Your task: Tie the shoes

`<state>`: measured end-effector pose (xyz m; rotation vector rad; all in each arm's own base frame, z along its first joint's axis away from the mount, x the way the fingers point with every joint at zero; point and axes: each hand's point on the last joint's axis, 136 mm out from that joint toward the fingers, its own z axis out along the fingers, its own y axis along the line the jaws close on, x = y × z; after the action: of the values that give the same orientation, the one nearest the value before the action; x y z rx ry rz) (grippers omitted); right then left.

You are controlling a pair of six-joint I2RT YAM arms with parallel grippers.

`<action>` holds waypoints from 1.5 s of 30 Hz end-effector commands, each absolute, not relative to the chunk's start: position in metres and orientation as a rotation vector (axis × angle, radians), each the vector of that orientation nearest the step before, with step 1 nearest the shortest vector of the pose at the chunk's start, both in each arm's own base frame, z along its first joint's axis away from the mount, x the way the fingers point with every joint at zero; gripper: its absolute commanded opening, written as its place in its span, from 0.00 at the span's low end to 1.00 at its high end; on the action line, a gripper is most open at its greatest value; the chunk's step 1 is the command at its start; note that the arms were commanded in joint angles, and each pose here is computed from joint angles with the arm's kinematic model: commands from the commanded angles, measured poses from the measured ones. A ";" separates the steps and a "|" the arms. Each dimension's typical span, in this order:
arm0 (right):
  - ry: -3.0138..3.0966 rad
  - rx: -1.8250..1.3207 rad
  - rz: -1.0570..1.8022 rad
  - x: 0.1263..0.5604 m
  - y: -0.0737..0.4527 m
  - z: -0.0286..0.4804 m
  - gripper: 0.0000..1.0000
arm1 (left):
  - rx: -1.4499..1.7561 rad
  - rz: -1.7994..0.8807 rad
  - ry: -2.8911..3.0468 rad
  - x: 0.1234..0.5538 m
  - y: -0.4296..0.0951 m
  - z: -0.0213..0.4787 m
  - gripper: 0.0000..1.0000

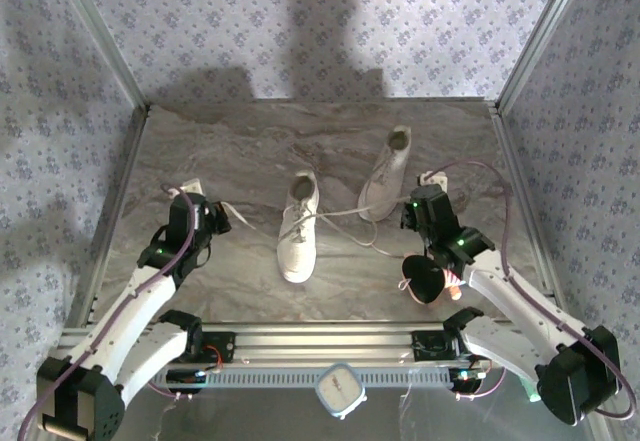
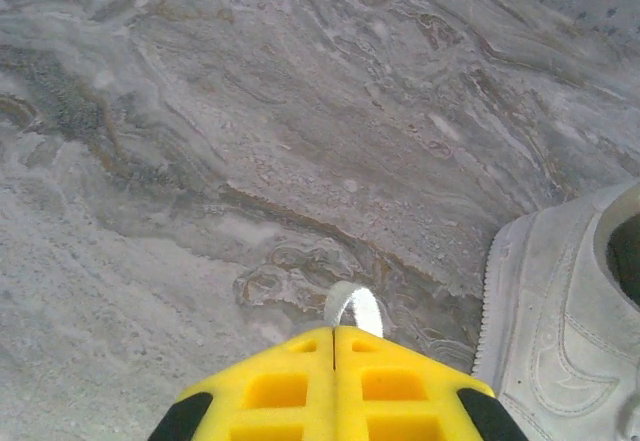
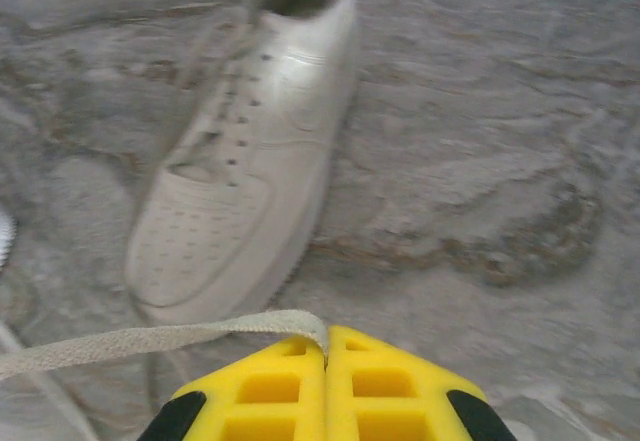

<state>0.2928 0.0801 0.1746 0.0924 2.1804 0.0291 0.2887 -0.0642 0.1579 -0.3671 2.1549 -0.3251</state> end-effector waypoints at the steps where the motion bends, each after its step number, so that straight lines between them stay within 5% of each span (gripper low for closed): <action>1: 2.173 0.169 -0.029 0.287 0.059 0.178 0.00 | -0.371 -0.312 2.085 0.294 -0.059 0.188 0.00; 8: 2.040 -0.027 0.257 0.288 0.103 0.219 0.00 | -0.246 -0.472 1.928 0.285 -0.077 0.246 0.00; 18: 1.724 -0.480 0.666 0.244 0.194 0.344 0.00 | 0.053 -0.678 1.795 0.253 -0.126 0.307 0.00; 27: 1.548 -0.784 0.691 0.218 0.276 0.428 0.00 | 0.227 -0.691 1.735 0.226 -0.147 0.338 0.00; 45: 1.683 -0.976 0.700 0.233 0.356 0.380 0.00 | 0.346 -0.785 1.627 0.197 -0.156 0.371 0.00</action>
<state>0.2401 0.3520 0.3740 -0.9396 1.7019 0.6781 0.2036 -0.1490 0.3555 0.2932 1.6752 -0.7513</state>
